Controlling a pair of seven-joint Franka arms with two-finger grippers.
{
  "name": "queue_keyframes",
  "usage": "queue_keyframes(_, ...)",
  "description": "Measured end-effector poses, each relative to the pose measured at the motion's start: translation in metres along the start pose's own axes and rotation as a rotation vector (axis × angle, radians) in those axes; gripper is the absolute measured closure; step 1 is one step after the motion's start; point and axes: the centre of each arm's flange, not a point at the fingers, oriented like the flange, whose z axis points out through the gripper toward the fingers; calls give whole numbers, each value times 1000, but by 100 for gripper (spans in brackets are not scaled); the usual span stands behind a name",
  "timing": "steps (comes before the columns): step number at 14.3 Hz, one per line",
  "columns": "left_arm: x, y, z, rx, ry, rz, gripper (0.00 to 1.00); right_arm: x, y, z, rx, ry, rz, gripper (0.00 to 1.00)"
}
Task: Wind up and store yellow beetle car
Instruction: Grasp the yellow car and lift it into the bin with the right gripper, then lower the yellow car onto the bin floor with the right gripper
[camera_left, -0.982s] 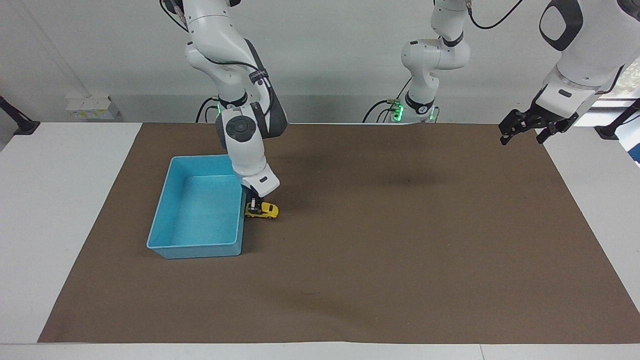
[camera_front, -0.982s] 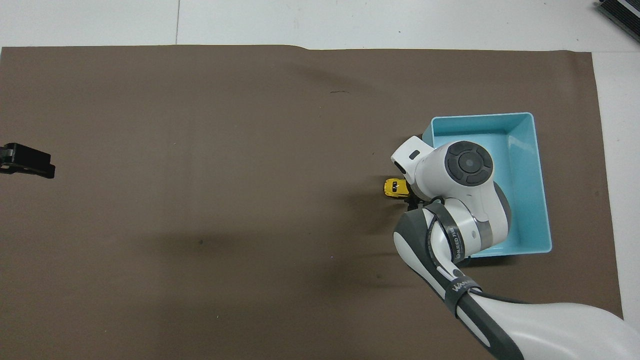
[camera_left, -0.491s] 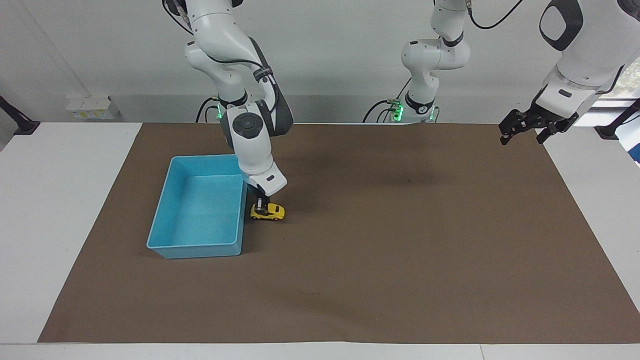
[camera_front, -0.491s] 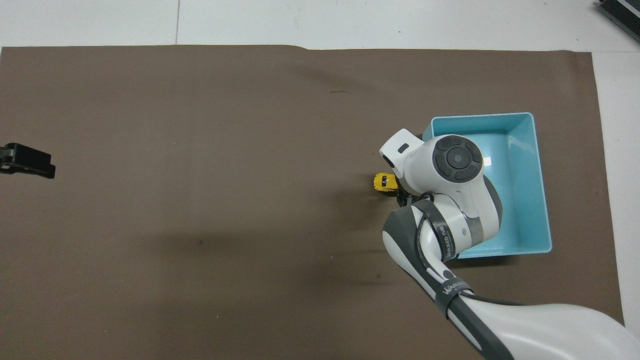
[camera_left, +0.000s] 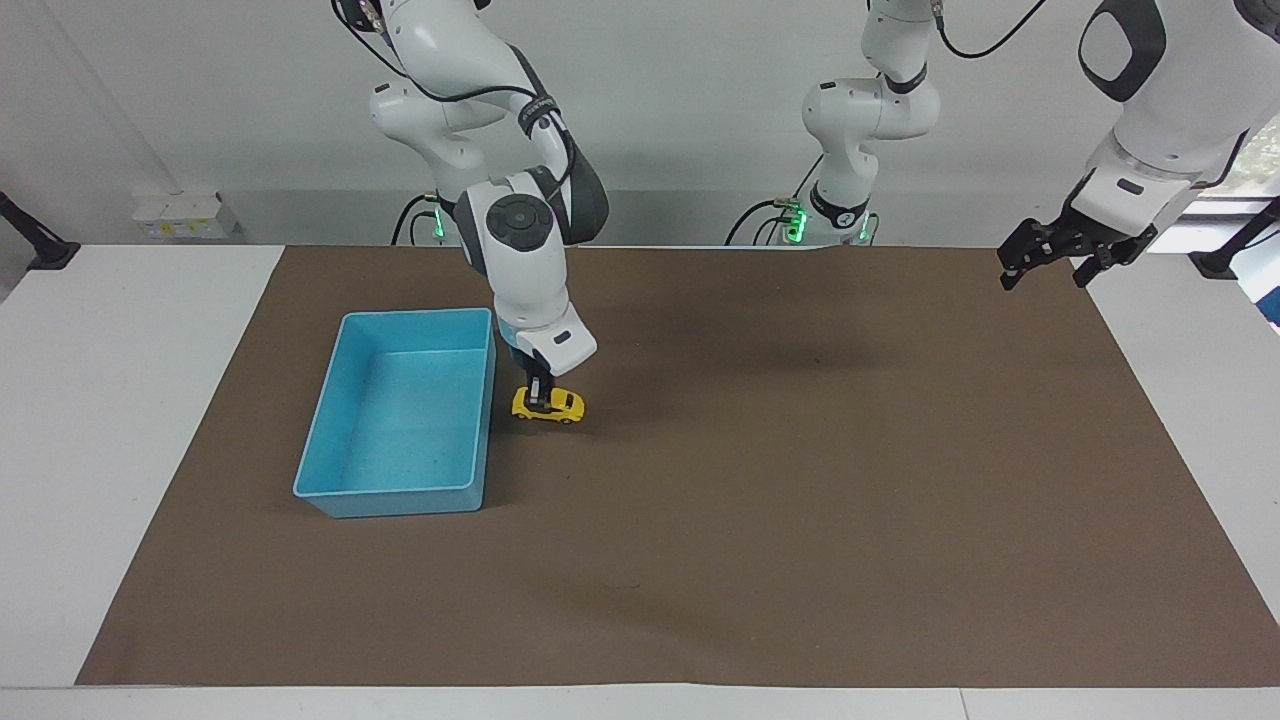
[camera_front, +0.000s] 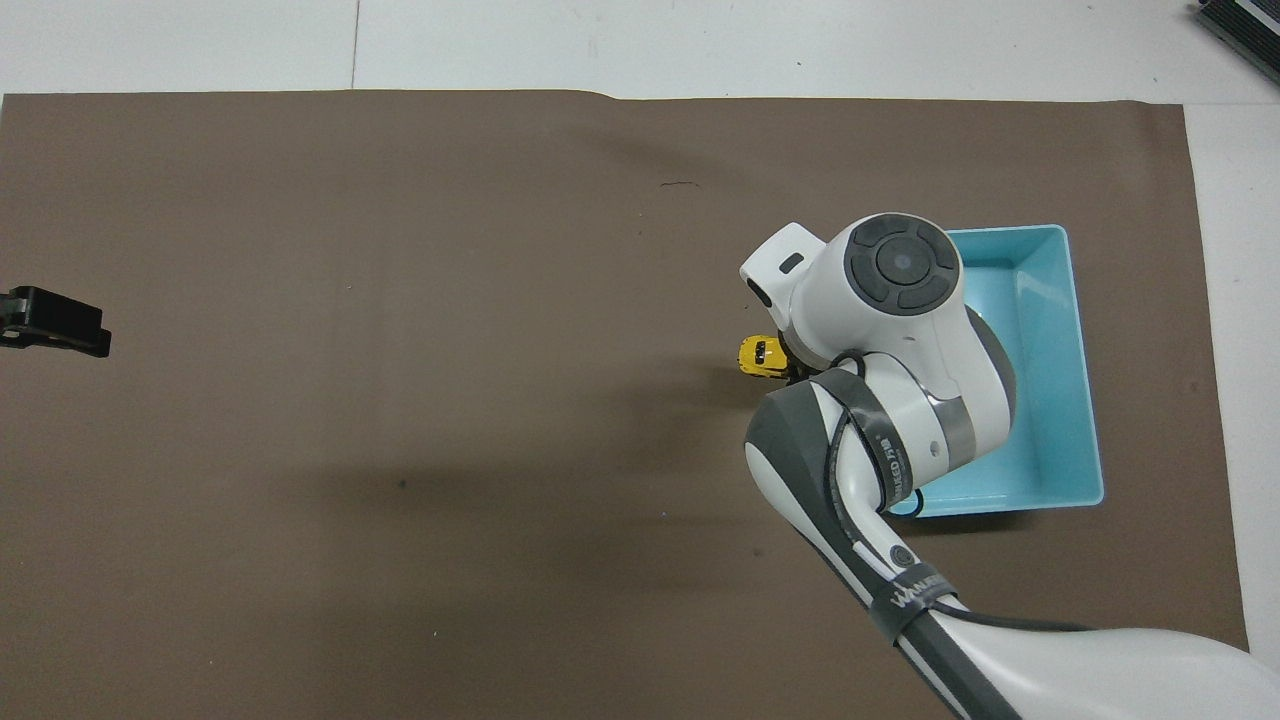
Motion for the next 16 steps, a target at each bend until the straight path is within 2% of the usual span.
queue_keyframes(4, 0, 0, 0, 0, 0, 0, 0, -25, -5, -41, 20, -18, 24, 61)
queue_keyframes(7, 0, 0, 0, 0, 0, 0, 0, -56, 0, -52, 34, -24, -4, 61)
queue_keyframes(13, 0, 0, 0, 0, 0, 0, 0, -169, 24, -35, 100, -25, -85, 61)
queue_keyframes(16, 0, 0, 0, 0, 0, 0, 0, -200, 26, -20, 89, -16, -106, 61)
